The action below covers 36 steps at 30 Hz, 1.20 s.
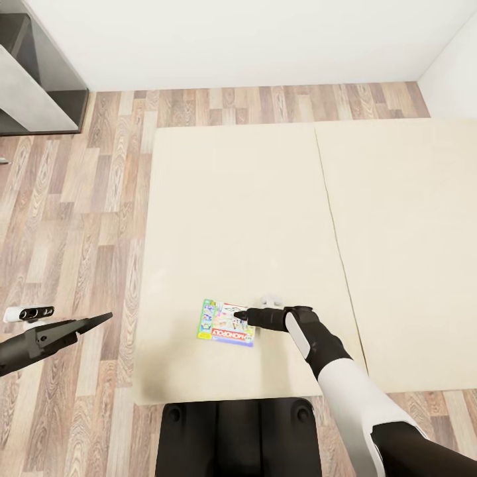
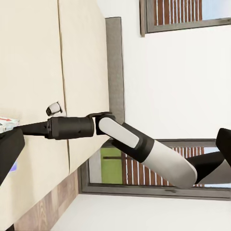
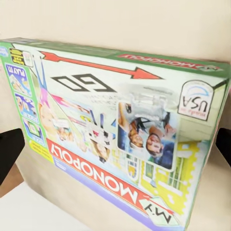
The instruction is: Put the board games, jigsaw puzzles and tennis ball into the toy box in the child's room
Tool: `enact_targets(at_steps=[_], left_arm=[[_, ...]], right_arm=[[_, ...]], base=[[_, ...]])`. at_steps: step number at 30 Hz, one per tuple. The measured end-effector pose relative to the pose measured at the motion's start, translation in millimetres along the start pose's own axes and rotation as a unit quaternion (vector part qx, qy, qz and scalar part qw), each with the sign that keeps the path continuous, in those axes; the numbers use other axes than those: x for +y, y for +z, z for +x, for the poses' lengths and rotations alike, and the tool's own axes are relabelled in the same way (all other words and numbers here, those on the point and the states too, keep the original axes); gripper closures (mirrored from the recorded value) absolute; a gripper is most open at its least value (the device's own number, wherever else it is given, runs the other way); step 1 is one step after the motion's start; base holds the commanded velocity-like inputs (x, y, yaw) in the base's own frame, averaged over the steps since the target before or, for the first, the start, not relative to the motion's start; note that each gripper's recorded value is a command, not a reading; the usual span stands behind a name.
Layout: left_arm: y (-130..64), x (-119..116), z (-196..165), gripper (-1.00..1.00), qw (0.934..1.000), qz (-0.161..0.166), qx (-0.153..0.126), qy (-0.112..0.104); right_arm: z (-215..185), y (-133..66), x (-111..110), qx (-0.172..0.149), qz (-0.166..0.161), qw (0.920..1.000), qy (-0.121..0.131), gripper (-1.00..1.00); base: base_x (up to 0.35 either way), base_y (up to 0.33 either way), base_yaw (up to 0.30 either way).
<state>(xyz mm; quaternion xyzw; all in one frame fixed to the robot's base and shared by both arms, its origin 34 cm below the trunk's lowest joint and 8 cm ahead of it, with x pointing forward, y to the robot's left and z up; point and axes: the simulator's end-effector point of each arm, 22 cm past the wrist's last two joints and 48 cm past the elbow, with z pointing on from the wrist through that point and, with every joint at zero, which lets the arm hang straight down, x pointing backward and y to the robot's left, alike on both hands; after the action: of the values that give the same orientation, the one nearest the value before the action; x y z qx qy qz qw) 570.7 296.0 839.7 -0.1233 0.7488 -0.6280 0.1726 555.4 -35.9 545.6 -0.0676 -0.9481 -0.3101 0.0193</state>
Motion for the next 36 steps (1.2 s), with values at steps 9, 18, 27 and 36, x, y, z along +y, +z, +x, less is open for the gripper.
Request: enact_targets(at_steps=[9, 18, 27, 36], left_arm=[[0.0, 0.1, 0.0, -1.0, 1.0, 0.0, 0.0, 0.0], [-0.1, 0.0, -0.1, -1.0, 1.0, 0.0, 0.0, 0.0], [-0.1, 0.0, -0.1, -1.0, 1.0, 0.0, 0.0, 0.0], [-0.3, 0.0, -0.3, -1.0, 1.0, 0.0, -0.001, 0.0]], right_arm=[[0.1, 0.0, 0.0, 0.0, 0.0, 1.0, 0.0, -1.0], [0.0, 0.0, 0.5, 0.0, 0.0, 1.0, 0.0, -1.0], [0.0, 0.2, 1.3, 0.0, -0.001, 1.0, 0.0, -1.0], [-0.1, 0.4, 2.8, 0.001, -0.002, 1.0, 0.0, -1.0]], base=[[0.0, 0.009, 0.0], [0.0, 0.066, 0.0], [0.0, 0.145, 0.0], [0.0, 0.036, 0.0]])
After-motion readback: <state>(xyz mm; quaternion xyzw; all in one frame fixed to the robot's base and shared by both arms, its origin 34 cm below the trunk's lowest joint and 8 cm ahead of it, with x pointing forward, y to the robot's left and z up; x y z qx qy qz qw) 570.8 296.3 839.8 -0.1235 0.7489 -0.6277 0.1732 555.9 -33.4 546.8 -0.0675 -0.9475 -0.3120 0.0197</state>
